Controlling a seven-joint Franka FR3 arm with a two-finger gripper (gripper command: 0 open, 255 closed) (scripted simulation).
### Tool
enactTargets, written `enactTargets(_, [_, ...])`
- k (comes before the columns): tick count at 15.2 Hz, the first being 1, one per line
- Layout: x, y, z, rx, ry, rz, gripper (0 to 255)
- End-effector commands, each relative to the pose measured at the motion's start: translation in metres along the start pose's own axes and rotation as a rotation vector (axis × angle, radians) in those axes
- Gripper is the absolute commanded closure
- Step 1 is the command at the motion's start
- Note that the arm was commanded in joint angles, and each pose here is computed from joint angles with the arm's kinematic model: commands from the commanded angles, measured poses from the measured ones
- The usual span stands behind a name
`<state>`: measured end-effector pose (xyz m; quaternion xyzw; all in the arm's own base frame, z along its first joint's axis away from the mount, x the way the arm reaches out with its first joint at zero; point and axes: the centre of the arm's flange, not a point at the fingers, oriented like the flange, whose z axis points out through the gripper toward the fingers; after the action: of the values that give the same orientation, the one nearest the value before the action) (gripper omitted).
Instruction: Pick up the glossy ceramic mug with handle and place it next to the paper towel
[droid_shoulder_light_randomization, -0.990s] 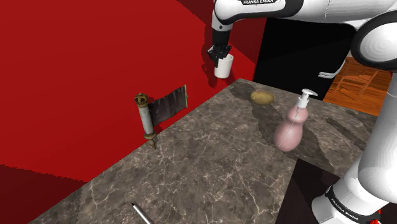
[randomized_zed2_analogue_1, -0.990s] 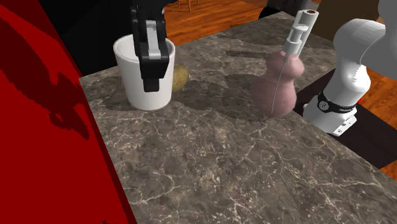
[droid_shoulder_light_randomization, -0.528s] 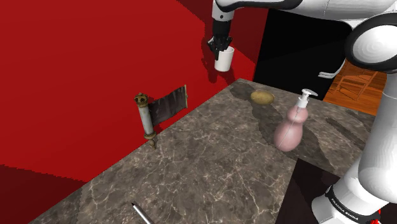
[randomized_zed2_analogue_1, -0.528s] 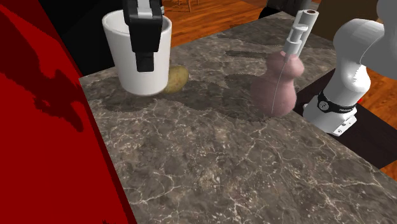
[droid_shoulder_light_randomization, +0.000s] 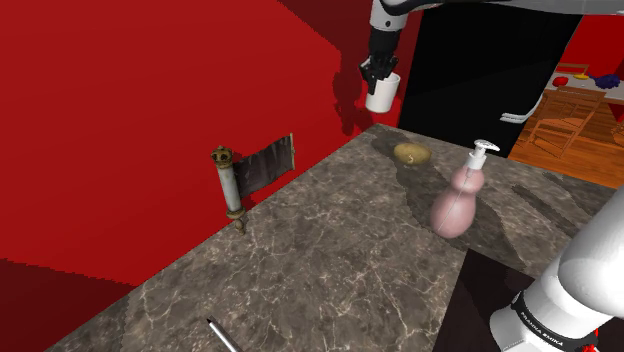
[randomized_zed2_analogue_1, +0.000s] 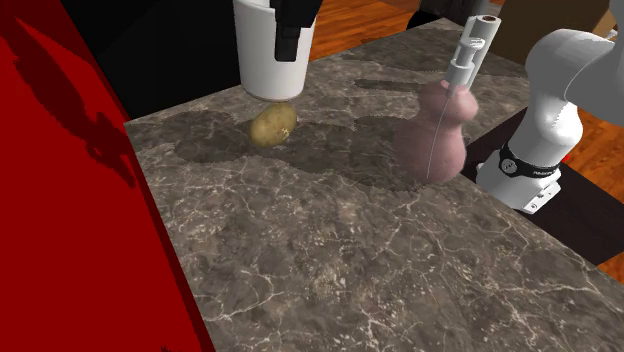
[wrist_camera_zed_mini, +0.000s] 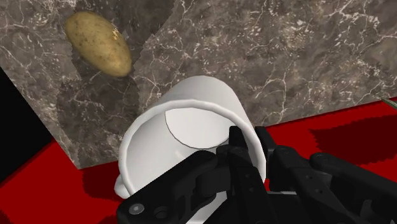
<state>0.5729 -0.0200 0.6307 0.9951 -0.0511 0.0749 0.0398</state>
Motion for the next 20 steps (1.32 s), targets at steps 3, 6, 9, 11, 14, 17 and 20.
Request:
enactTargets(3, [-0.039, 0.035, -0.003, 0.0, 0.0, -0.001, 255])
enactTargets(6, [-0.067, 0.063, -0.005, 0.0, 0.0, -0.001, 255])
enactTargets(9, [-0.095, 0.091, -0.008, 0.0, 0.0, -0.001, 255])
enactTargets(11, [-0.114, 0.109, -0.009, 0.0, 0.0, -0.001, 255])
enactTargets(14, [-0.142, 0.137, -0.012, 0.0, 0.0, -0.001, 255])
enactTargets(17, [-0.17, 0.165, -0.014, 0.0, 0.0, -0.001, 255])
enactTargets(20, [-0.199, 0.193, -0.017, 0.0, 0.0, -0.001, 255])
